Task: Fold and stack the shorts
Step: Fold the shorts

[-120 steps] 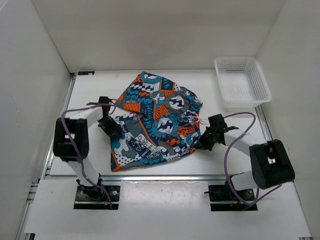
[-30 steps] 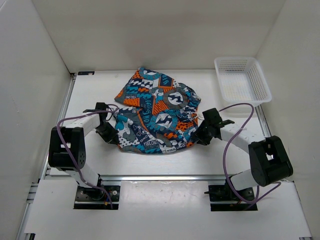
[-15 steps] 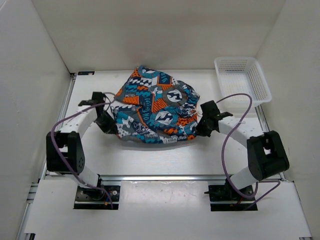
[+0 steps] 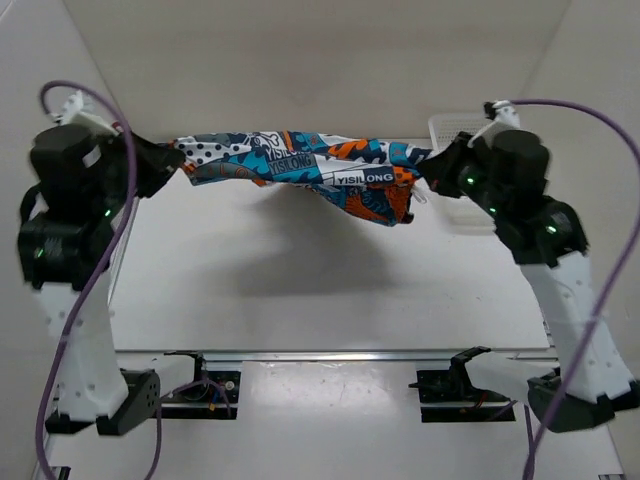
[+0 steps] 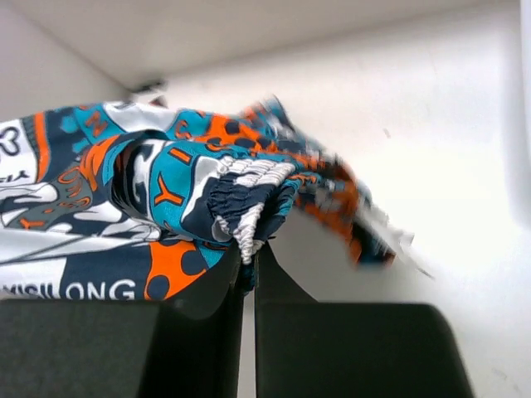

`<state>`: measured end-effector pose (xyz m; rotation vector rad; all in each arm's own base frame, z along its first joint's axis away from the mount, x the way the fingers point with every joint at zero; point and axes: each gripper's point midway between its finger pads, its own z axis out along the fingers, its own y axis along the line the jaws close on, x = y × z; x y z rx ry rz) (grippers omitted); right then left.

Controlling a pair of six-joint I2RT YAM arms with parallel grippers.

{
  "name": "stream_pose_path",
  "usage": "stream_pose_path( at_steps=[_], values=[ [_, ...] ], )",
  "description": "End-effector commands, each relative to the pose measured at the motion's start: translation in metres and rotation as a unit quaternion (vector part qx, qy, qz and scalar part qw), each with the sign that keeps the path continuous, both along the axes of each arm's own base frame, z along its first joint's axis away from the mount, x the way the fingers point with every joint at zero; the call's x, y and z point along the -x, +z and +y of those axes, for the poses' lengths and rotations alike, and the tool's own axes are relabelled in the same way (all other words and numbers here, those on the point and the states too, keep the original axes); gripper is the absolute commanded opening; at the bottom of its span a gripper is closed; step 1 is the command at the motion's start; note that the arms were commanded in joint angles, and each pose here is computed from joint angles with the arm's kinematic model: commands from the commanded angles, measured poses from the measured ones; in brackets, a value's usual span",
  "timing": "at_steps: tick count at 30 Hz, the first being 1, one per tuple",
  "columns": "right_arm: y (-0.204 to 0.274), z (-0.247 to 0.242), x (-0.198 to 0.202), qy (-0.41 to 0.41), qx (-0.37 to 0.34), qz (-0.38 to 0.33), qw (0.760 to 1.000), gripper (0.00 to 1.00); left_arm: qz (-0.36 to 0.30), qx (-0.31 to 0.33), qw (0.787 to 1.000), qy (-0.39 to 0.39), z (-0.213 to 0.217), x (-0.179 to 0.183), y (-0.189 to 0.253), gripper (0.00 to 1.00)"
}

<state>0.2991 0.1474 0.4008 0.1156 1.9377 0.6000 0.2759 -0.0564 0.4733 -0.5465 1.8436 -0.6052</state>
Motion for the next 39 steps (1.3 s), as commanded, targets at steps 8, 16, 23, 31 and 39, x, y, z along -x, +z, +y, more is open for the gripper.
stream_pose_path(
  at_steps=[8, 16, 23, 31, 39],
  values=[
    [0.121, -0.051, 0.134, 0.069, 0.052, -0.171, 0.981, 0.0, -0.237, -0.038, 0.965, 0.104, 0.044, 0.131, 0.133, 0.1],
    [0.143, -0.06, 0.182, 0.092, 0.03, -0.208, 0.973, 0.0, -0.311, -0.033, 0.94, 0.136, 0.055, 0.176, 0.169, 0.1],
    [0.081, -0.066, 0.122, 0.032, 0.098, -0.102, 0.989, 0.0, -0.209, -0.068, 0.964, 0.15, 0.062, 0.085, 0.131, 0.1],
    [-0.069, -0.032, -0.006, 0.006, 0.177, 0.061, 0.982, 0.0, 0.025, -0.113, 0.987, 0.11, 0.059, -0.091, -0.027, 0.1],
    [-0.21, -0.003, -0.15, 0.01, 0.186, 0.198, 0.962, 0.0, 0.2, -0.123, 0.967, 0.095, 0.078, -0.209, -0.172, 0.1]
  ],
)
